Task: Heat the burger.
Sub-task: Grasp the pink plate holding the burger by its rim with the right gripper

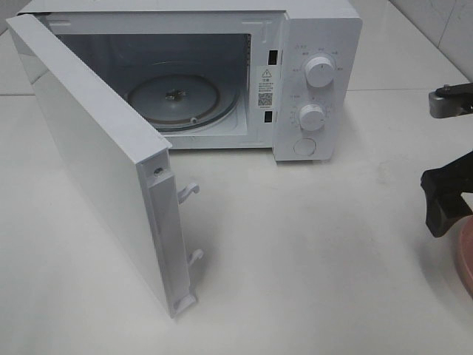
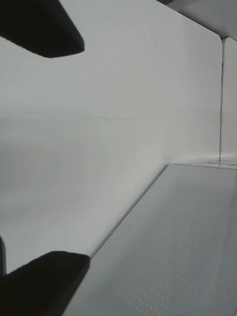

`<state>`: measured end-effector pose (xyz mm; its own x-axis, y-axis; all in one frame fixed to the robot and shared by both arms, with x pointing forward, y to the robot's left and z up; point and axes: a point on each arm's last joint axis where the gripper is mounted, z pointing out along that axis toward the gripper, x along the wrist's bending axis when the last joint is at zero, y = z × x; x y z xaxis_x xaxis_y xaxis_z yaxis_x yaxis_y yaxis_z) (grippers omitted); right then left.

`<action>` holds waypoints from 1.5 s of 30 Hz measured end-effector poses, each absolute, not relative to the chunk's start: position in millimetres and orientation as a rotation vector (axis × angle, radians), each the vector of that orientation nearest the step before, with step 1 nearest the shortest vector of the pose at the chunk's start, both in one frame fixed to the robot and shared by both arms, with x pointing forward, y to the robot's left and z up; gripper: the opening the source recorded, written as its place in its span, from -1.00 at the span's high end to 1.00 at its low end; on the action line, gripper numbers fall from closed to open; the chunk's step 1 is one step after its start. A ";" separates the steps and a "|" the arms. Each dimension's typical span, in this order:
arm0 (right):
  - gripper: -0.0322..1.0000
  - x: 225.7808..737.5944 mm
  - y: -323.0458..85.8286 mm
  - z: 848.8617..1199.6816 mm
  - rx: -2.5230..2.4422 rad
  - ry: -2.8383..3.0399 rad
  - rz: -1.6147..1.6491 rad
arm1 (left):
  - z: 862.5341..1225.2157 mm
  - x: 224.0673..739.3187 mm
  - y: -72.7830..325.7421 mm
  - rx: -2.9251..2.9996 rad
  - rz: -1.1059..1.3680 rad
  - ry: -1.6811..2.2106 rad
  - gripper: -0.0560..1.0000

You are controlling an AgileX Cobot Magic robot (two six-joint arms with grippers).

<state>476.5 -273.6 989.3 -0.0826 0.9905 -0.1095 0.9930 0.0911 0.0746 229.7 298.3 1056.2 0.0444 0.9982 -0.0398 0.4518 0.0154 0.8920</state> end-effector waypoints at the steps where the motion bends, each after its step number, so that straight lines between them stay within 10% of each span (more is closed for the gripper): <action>1: -0.93 474.5 -273.7 981.2 2.039 2.226 -0.041 | 1056.2 229.7 298.3 1.545 0.889 1.515 -0.98; 45: -0.77 477.8 -300.3 889.7 2.213 2.147 -0.072 | 1056.2 229.7 298.3 1.545 0.889 1.515 -0.98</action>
